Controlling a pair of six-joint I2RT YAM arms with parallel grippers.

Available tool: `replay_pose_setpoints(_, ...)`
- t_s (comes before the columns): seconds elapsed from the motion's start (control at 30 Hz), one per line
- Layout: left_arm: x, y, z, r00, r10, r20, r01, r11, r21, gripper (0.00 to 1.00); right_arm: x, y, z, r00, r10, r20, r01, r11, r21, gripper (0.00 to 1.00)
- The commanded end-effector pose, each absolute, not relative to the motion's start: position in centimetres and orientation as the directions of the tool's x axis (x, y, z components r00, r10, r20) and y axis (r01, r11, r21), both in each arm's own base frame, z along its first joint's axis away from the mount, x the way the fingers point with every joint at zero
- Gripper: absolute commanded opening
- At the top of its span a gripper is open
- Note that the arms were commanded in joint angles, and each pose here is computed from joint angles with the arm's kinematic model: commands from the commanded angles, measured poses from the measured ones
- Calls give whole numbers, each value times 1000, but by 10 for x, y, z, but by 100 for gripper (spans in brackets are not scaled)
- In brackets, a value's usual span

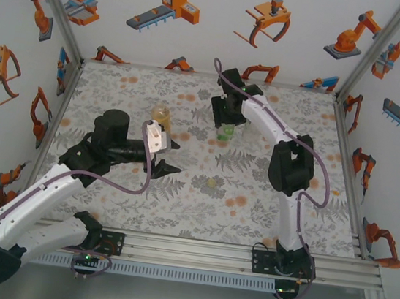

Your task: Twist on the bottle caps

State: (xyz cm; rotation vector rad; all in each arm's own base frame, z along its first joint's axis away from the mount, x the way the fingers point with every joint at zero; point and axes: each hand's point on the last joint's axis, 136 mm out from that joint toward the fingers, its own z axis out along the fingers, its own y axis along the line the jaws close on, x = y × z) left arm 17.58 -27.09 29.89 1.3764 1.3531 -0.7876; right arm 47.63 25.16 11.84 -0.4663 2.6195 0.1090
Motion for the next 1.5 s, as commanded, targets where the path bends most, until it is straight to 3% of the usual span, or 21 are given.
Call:
replay_pose_setpoints(0.0, 175, -272, 302, 142, 295, -945, 974, 129, 187, 61, 480, 247, 114, -827, -324, -459, -343, 938, -43, 49)
replay_pose_setpoints(0.63, 175, -274, 303, 138, 289, -947, 976, 125, 180, 61, 481, 247, 144, -811, -267, -521, -305, 952, -13, 70)
replay_pose_setpoints(1.2, 182, -272, 300, 132, 295, -946, 971, 153, 183, 60, 458, 245, 238, -742, -231, -629, -338, 940, 53, 70)
replay_pose_setpoints(1.47, 203, -252, 312, 156, 278, -948, 921, 307, 242, 62, 429, 263, 272, -671, -178, -720, -423, 889, 174, 68)
